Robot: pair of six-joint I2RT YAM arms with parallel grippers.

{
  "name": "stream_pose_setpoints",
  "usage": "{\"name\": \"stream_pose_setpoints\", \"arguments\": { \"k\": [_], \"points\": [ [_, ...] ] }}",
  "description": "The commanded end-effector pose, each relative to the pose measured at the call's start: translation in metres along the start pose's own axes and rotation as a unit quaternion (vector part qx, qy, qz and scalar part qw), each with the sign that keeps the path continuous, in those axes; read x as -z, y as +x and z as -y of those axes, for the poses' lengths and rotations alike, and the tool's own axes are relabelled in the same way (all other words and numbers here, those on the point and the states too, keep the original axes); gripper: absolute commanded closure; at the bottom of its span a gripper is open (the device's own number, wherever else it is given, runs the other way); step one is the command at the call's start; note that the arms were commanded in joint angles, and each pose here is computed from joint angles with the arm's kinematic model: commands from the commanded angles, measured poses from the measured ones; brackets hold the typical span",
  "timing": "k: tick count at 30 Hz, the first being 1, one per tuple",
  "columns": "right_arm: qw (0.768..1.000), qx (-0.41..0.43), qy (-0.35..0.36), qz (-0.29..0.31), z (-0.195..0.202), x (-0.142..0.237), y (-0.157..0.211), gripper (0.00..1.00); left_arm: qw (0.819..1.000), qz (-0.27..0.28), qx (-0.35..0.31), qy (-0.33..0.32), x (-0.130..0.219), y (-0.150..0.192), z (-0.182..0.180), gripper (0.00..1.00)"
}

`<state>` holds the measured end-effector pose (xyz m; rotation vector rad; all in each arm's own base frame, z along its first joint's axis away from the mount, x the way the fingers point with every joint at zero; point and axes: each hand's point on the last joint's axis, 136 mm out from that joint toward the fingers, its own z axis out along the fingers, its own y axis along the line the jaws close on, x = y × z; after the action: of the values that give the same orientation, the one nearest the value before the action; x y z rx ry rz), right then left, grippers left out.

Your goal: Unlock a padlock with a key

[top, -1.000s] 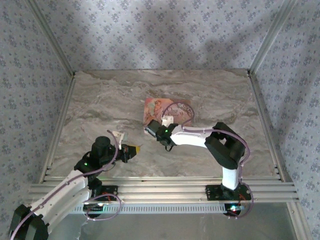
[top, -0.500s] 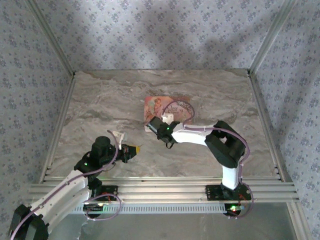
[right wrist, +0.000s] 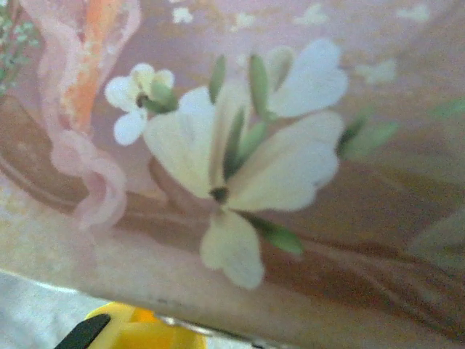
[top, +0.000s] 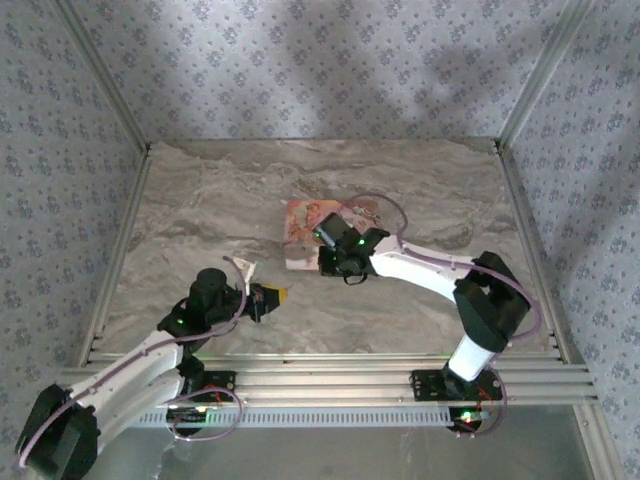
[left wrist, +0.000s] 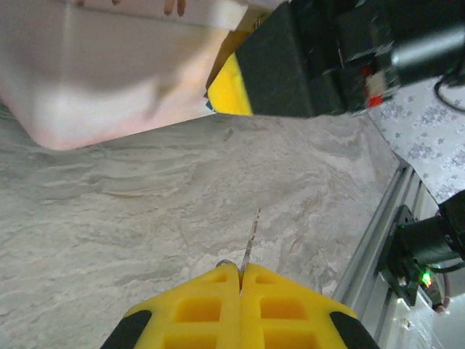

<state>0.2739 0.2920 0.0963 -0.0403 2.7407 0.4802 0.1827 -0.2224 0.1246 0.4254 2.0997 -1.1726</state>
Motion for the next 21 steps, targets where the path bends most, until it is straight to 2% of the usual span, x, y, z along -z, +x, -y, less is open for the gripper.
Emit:
{"name": "stream_pose_setpoints", "arguments": {
  "k": [1, 7, 13, 21],
  "points": [
    [0.995, -0.041, -0.074, -0.051, -0.017, 0.024, 0.009, 1.00, 0.997, 0.050, -0.046, 0.042, -0.004, -0.026, 0.025, 1.00],
    [0.981, -0.103, -0.141, -0.080, -0.028, 0.042, 0.005, 1.00, 0.992, 0.096, -0.050, 0.065, -0.001, -0.035, 0.032, 1.00],
    [0.968, -0.134, -0.187, -0.104, -0.041, 0.053, 0.004, 1.00, 0.992, 0.080, -0.060, 0.071, -0.005, -0.028, 0.035, 1.00],
    [0.959, -0.182, -0.183, -0.120, -0.035, 0.059, 0.009, 1.00, 0.991, 0.077, -0.091, 0.068, -0.013, -0.032, 0.036, 1.00]
  ]
}}
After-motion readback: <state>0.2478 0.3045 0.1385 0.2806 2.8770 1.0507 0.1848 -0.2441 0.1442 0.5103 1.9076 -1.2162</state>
